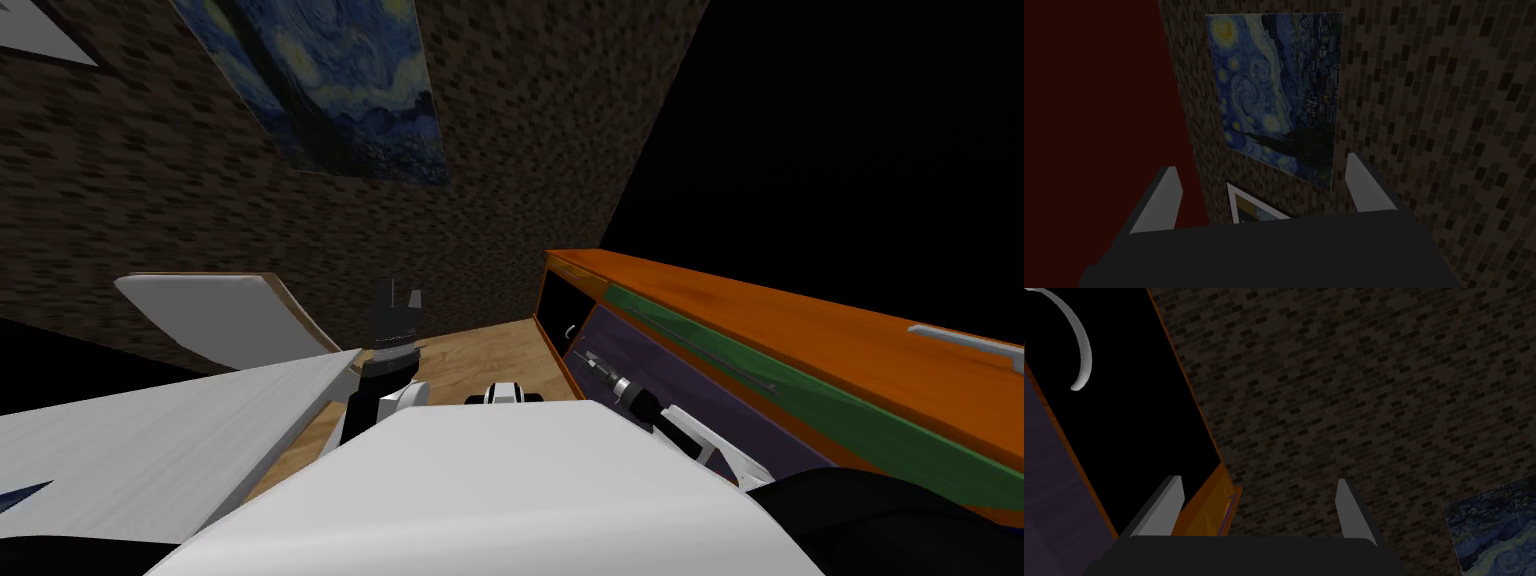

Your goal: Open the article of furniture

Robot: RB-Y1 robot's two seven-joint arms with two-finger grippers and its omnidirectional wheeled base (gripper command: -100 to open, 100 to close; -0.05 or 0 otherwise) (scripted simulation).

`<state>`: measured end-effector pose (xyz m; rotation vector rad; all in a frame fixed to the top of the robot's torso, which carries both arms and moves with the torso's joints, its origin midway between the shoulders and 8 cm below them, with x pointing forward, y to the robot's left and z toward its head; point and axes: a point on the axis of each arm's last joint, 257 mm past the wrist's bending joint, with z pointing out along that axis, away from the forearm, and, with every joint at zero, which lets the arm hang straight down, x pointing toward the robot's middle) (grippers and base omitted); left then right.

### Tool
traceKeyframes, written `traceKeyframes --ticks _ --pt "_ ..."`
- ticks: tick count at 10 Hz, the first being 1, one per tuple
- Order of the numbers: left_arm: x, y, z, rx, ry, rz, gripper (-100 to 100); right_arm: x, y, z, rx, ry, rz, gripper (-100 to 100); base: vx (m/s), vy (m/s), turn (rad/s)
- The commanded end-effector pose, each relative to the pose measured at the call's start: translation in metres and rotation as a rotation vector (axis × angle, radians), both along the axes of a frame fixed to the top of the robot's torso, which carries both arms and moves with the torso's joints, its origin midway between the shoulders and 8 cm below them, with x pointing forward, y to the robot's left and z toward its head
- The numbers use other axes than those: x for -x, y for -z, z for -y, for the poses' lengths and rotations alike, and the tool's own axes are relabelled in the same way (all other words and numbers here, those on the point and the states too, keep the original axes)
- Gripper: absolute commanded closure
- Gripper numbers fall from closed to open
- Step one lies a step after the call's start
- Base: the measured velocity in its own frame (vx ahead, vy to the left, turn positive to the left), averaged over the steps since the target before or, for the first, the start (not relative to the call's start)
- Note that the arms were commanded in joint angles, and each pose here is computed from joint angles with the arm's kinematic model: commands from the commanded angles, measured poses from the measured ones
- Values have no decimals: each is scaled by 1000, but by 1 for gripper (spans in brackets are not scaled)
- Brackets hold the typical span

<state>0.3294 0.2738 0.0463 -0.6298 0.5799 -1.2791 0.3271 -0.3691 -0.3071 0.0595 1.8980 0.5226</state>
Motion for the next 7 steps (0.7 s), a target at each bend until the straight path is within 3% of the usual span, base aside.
traceKeyframes --ticks 1,2,3,4,5,6,7 --pt "0 0 0 0 0 0 0 12 24 40 118 7 -82 -100 -24 20 266" --pt "0 0 0 0 0 0 0 12 22 43 133 -1 -85 -100 -16 15 185" --pt "0 0 0 0 0 0 0 23 37 69 195 17 -136 -100 -21 16 306" --pt "0 0 0 0 0 0 0 22 34 73 216 5 -139 -100 -18 14 159" --pt "0 0 0 0 0 0 0 33 46 102 282 24 -189 -100 -23 18 291" --pt "0 0 0 0 0 0 0 32 43 106 301 13 -192 -100 -17 16 181" --pt "0 0 0 0 0 0 0 43 51 134 368 29 -238 -100 -21 26 311"
